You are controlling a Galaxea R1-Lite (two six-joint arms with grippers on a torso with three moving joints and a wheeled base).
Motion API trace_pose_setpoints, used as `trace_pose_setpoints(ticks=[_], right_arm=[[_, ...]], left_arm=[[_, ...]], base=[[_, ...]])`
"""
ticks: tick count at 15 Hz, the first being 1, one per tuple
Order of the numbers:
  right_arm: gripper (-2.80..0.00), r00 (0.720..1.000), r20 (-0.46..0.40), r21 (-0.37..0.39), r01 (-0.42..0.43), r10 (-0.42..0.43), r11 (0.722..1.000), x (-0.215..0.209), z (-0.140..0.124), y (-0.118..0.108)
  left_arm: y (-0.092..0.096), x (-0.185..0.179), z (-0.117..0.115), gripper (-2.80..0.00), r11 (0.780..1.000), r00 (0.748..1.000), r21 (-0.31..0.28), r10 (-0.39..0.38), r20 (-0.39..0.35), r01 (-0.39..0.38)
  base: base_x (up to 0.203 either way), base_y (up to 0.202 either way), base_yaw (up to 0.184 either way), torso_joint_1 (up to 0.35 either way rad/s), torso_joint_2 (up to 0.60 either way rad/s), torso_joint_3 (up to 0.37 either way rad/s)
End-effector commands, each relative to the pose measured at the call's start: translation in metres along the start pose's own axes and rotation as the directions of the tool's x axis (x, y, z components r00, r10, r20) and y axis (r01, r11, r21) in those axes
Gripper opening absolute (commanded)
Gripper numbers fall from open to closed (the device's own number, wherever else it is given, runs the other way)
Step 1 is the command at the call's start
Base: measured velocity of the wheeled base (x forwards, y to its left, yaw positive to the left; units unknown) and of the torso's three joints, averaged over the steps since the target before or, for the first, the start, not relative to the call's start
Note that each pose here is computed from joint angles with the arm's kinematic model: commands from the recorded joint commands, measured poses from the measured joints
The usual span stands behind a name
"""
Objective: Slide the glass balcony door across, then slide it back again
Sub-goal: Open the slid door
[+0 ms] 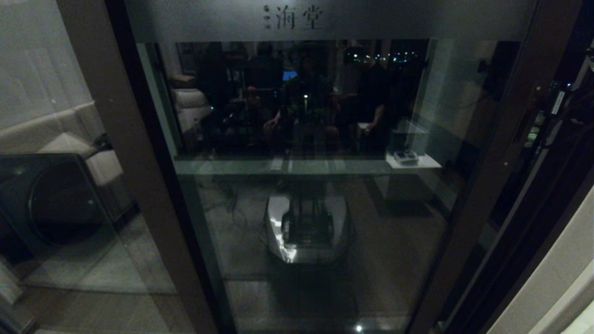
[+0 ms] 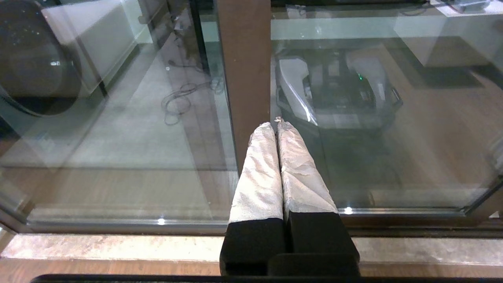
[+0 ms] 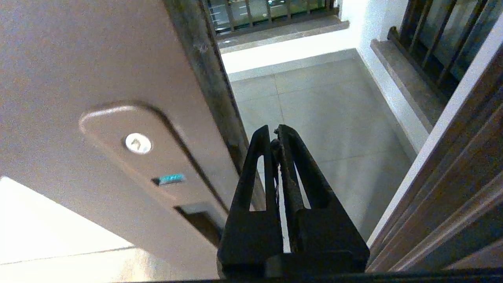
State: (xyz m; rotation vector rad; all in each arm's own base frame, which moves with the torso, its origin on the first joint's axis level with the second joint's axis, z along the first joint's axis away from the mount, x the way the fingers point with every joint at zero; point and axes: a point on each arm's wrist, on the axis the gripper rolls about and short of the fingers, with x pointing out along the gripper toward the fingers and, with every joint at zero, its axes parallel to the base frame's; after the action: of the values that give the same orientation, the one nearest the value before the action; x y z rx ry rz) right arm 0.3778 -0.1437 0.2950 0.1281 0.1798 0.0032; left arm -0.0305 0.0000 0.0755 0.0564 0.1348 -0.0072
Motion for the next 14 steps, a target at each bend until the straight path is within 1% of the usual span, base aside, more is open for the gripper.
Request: trace_pose_setpoints(ticks=[1,8,12,14], right_arm=[[-2.80,0.999,-0.004,-0.004,-0.036,0.036,0.999,0.000,0.001,0.012],[-2.80,0.996,-0.041,0.003,-0.077,0.077,0.997,-0.001,0.001,0.032],[-2.80,0.997,-0.045,-0.003,-0.068,0.068,0.998,0.003,-0.001,0.042],[-2.80,0.996,-0.051,-0.002,-0.077,0.077,0.997,0.005,-0.003,0.046]], left_arm=[[0.000,0.000,0.000,-2.80,1.000,1.000,0.000,0.000,-0.003,0.000],[0.000,0.000,0.000,-2.80,1.000,1.000,0.000,0.000,-0.003,0.000],[0.000,0.000,0.000,-2.80,1.000,1.000,0.000,0.000,-0.003,0.000],[0.000,0.000,0.000,-2.80,1.000,1.000,0.000,0.000,-0.003,0.000]], base=[[0.000,0.000,0.000,0.000,0.00,0.000],[0.000,0.000,0.000,0.000,0.00,0.000],[0.000,0.000,0.000,0.000,0.00,0.000],[0.000,0.000,0.000,0.000,0.00,0.000]])
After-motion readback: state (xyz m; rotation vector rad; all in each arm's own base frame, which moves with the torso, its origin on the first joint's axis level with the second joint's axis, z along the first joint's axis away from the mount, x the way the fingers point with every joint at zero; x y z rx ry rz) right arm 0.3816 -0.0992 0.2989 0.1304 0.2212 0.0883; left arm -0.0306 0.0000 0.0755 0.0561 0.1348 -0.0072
